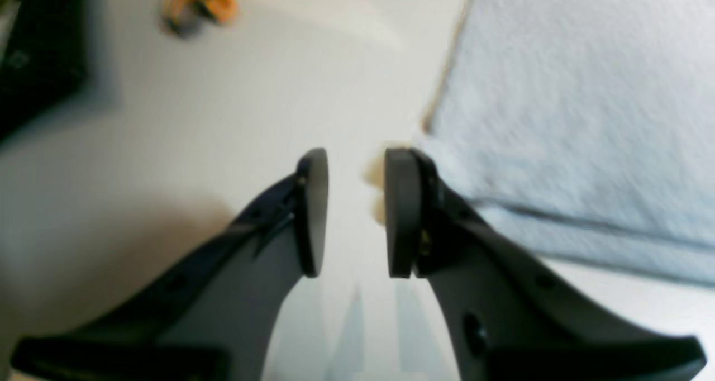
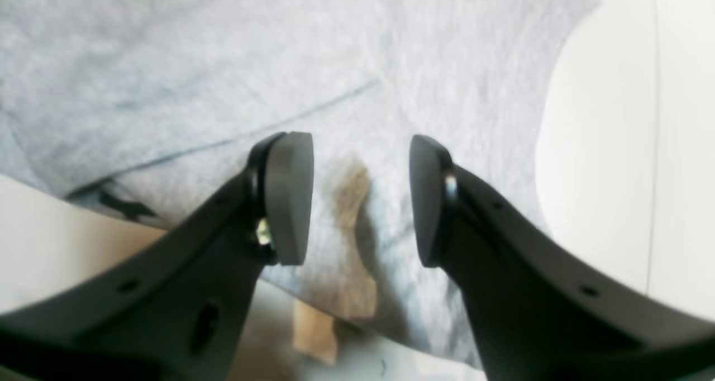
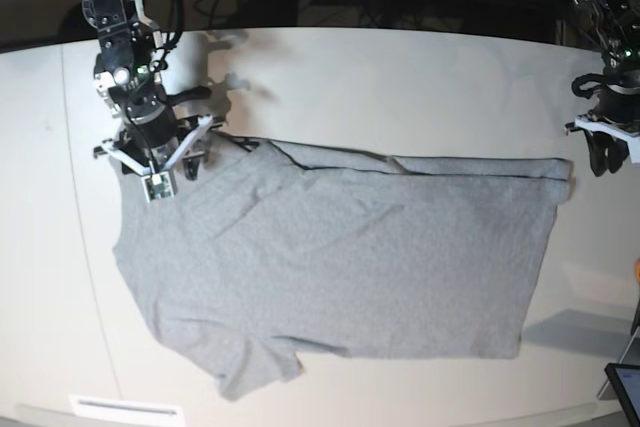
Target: Fold the T-shirt properly
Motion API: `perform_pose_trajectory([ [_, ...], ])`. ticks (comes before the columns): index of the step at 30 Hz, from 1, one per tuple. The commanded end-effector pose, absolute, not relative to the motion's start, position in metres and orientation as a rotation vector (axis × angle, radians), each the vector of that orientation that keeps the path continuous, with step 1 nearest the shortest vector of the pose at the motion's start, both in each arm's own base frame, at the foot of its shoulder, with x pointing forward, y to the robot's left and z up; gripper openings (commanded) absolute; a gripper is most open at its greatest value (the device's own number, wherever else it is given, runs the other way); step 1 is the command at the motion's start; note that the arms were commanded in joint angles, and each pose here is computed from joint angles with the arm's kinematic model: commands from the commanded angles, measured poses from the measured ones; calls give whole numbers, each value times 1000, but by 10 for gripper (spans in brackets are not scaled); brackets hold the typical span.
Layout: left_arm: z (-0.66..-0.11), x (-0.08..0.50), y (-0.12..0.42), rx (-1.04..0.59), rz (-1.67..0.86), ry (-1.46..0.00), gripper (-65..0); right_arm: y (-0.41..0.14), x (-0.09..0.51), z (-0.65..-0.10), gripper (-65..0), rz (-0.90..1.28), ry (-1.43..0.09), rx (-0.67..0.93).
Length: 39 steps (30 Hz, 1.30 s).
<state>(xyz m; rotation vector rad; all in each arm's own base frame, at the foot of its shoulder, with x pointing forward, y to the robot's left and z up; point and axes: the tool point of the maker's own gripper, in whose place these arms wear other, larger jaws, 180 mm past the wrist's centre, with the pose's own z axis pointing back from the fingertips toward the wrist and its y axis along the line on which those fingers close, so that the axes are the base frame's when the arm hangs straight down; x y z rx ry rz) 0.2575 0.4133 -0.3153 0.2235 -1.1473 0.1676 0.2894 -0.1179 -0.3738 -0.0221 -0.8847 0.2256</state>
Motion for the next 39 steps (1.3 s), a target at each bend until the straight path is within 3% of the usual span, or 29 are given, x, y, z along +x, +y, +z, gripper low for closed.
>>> perform_pose_trajectory([
  [1,-292,270,420,240,166,-1215,-467,-118,297,-362,-373,233,-931,-28],
  [8,-296,286,411,41,312,-1195,-465,-110,290,-367,-371,228,-915,-4],
  [20,-310,293,417,1,385,-1187,-464,-109,282,-373,-379,224,-899,1],
  [22,-323,291,421,-10,421,-1159,-422,-109,282,-373,-379,224,-899,1],
  [24,-331,293,424,-22,450,-1148,-339,-109,282,-373,-379,224,-899,1],
  [26,-333,293,425,-25,457,-1145,-312,-109,281,-373,-379,224,-897,1],
  [39,-327,306,422,-42,460,-1168,-316,-109,281,-373,-379,224,-896,2],
])
